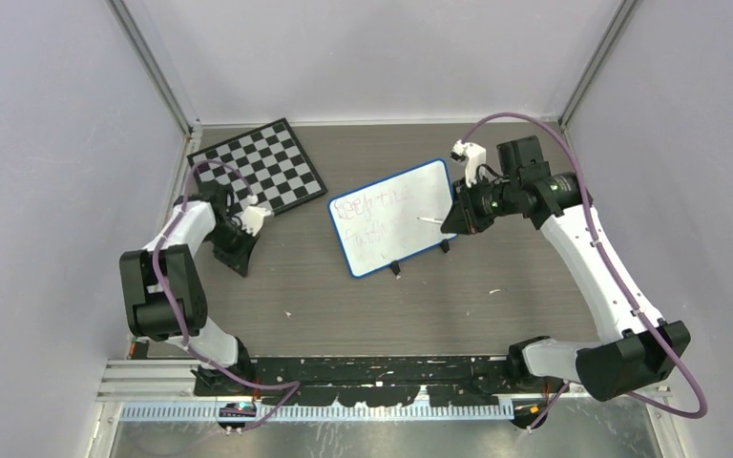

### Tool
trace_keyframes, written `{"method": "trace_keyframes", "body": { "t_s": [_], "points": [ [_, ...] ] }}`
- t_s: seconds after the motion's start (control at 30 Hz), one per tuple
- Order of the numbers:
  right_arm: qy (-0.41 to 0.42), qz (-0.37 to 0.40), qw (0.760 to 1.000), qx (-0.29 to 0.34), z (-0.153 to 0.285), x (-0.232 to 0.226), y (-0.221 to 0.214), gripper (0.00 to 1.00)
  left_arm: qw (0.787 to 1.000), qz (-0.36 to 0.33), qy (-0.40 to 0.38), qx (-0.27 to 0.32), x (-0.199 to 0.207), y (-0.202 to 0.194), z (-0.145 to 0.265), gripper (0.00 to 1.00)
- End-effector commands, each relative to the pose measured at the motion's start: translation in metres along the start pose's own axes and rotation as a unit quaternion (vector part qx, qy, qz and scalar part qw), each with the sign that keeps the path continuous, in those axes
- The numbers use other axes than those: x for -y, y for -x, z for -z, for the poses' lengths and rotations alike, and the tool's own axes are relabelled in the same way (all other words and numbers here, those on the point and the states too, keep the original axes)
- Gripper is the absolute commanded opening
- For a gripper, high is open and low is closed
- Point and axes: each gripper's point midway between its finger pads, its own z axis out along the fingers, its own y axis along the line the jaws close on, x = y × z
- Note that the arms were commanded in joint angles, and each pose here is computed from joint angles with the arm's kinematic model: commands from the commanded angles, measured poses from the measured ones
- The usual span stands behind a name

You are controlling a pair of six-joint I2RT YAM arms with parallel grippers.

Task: Write a sentence on the whiteboard
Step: Close the whiteboard marker at the center of the board.

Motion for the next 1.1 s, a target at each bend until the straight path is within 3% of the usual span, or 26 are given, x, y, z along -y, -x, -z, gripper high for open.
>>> {"method": "trace_keyframes", "body": {
  "t_s": [0.0,0.2,0.4,0.67,0.8,0.9,1.07],
  "points": [
    [0.041,0.038,0.997,0.055,0.021,-0.025,0.038,0.0,0.989,-0.007,-0.054,0.134,0.035,0.053,0.068,0.0],
    [0.113,0.034,0.988,0.095,0.034,-0.057,0.061,0.0,0.941,-0.005,-0.146,0.304,0.09,0.112,0.171,0.0],
    [0.206,0.036,0.969,0.129,0.05,-0.094,0.071,0.0,0.848,-0.008,-0.308,0.431,0.157,0.146,0.26,0.0],
    [0.294,0.022,0.945,0.139,0.057,-0.135,0.083,0.0,0.779,-0.039,-0.438,0.446,0.236,0.16,0.291,0.0],
    [0.315,0.03,0.941,0.118,0.05,-0.155,0.079,0.0,0.754,-0.033,-0.481,0.446,0.249,0.159,0.295,0.0],
    [0.331,0.036,0.937,0.103,0.046,-0.167,0.076,0.0,0.74,-0.038,-0.512,0.435,0.264,0.153,0.299,0.0],
    [0.343,0.039,0.934,0.092,0.045,-0.174,0.072,0.0,0.736,-0.058,-0.526,0.423,0.277,0.143,0.301,0.0]
  ]
}}
